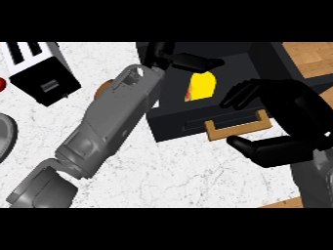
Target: Pick up the cup, place it into the drawer and close the drawer
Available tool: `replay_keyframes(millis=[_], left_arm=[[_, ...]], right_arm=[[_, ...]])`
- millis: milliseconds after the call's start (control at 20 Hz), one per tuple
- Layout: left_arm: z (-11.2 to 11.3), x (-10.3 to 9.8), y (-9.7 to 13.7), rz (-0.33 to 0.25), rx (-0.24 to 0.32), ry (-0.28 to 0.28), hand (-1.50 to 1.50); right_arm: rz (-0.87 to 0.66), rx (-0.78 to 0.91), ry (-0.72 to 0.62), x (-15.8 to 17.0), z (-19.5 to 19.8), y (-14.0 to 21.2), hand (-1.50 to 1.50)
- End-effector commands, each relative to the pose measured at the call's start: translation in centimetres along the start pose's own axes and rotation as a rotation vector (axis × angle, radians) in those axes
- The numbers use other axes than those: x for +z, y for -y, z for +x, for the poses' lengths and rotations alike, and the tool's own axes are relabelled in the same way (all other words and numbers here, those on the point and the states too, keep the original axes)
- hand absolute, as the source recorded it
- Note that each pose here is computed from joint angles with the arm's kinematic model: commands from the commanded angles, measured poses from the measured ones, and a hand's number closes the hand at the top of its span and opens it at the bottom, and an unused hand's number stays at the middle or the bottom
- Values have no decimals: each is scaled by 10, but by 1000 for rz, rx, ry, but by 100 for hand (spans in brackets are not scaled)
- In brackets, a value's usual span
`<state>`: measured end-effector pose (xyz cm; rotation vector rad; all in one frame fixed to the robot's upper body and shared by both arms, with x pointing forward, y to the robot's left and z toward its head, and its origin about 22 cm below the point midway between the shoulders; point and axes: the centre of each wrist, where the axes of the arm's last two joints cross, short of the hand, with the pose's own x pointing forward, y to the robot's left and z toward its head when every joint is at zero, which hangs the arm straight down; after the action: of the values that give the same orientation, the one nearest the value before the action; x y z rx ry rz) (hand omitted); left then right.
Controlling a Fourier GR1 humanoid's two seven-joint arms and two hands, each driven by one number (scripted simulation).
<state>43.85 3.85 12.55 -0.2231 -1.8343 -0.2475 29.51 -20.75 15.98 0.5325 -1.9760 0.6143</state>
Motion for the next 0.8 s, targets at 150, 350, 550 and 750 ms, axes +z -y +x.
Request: replay_keyframes(millis=[150, 350, 550, 750], left_arm=[[2, -1, -1, 96, 76, 103, -150], [11, -6, 2, 142, 91, 98, -150], [-6, 3, -6, 155, 127, 79, -150], [-19, 11, -12, 156, 169, 95, -150]], right_arm=[[326, 123, -242, 6, -1, -4, 150], [335, 256, -386, 28, -3, 6, -150], [317, 495, -431, 29, -6, -9, -150], [250, 520, -534, 51, -58, -20, -150]])
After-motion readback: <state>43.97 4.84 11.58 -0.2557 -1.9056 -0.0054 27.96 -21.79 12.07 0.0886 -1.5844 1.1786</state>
